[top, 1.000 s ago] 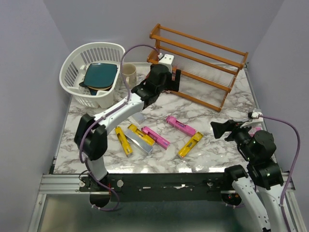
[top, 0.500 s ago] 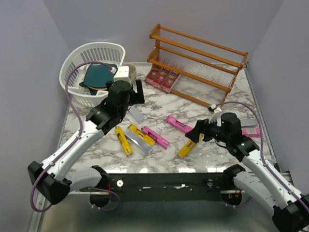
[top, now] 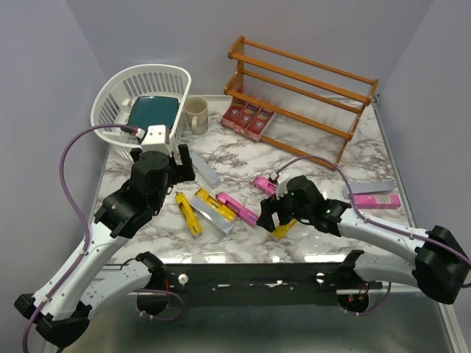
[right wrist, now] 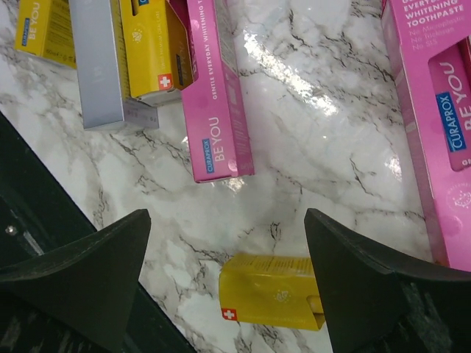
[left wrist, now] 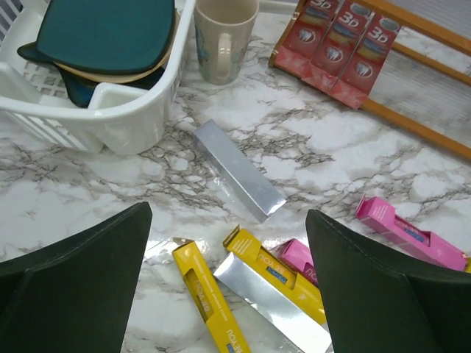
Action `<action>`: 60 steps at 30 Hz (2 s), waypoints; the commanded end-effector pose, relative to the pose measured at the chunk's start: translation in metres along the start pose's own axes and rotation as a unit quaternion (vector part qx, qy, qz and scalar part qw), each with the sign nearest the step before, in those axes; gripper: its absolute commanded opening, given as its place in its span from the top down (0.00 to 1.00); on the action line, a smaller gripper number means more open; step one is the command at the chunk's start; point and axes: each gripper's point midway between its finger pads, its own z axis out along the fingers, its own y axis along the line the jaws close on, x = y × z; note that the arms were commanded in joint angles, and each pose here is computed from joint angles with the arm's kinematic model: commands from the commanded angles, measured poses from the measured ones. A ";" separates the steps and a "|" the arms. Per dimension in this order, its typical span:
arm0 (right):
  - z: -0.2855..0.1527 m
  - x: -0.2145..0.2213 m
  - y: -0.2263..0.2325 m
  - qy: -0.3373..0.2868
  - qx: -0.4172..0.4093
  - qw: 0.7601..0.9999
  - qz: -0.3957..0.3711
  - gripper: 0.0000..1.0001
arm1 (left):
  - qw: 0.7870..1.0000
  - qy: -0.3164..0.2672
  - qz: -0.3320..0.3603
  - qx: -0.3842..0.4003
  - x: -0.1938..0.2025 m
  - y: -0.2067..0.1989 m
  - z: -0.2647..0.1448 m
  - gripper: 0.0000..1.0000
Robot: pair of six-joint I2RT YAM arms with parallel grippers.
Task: Place and organize the toothpastes onto the shelf
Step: Pick up the toothpaste from the center of the board.
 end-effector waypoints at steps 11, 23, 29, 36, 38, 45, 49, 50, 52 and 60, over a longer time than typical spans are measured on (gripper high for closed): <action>0.049 -0.015 0.011 -0.020 0.071 0.989 -0.125 0.25 | 0.999 -0.022 -0.009 -0.049 0.021 0.062 0.014 0.01; 0.073 0.012 0.007 0.033 0.089 0.983 -0.159 0.36 | 0.998 -0.021 -0.042 -0.043 0.021 0.073 0.017 0.01; 0.074 0.017 0.008 0.038 0.086 0.982 -0.164 0.44 | 0.998 -0.019 -0.043 -0.039 0.022 0.072 0.018 0.01; 0.066 0.024 0.008 0.044 0.083 0.985 -0.146 0.62 | 0.998 -0.020 -0.044 -0.038 0.022 0.073 0.018 0.01; 0.059 0.023 0.009 0.035 0.083 0.987 -0.134 0.66 | 0.998 -0.021 -0.044 -0.039 0.022 0.074 0.017 0.01; 0.033 0.001 0.017 -0.025 0.078 0.993 -0.087 0.68 | 0.998 -0.019 -0.047 -0.032 0.024 0.072 0.019 0.01; 0.018 -0.016 0.020 -0.071 0.080 0.993 -0.051 0.71 | 0.998 -0.016 -0.048 -0.029 0.025 0.071 0.020 0.01; 0.015 -0.021 0.019 -0.082 0.082 0.993 -0.035 0.71 | 0.998 -0.015 -0.049 -0.027 0.026 0.071 0.021 0.01; 0.004 -0.034 0.017 -0.113 0.087 0.990 -0.012 0.71 | 0.998 -0.015 -0.050 -0.026 0.026 0.071 0.021 0.01; -0.027 -0.070 -0.017 -0.194 0.048 0.968 0.152 0.70 | 0.998 -0.015 -0.052 -0.022 0.027 0.070 0.020 0.01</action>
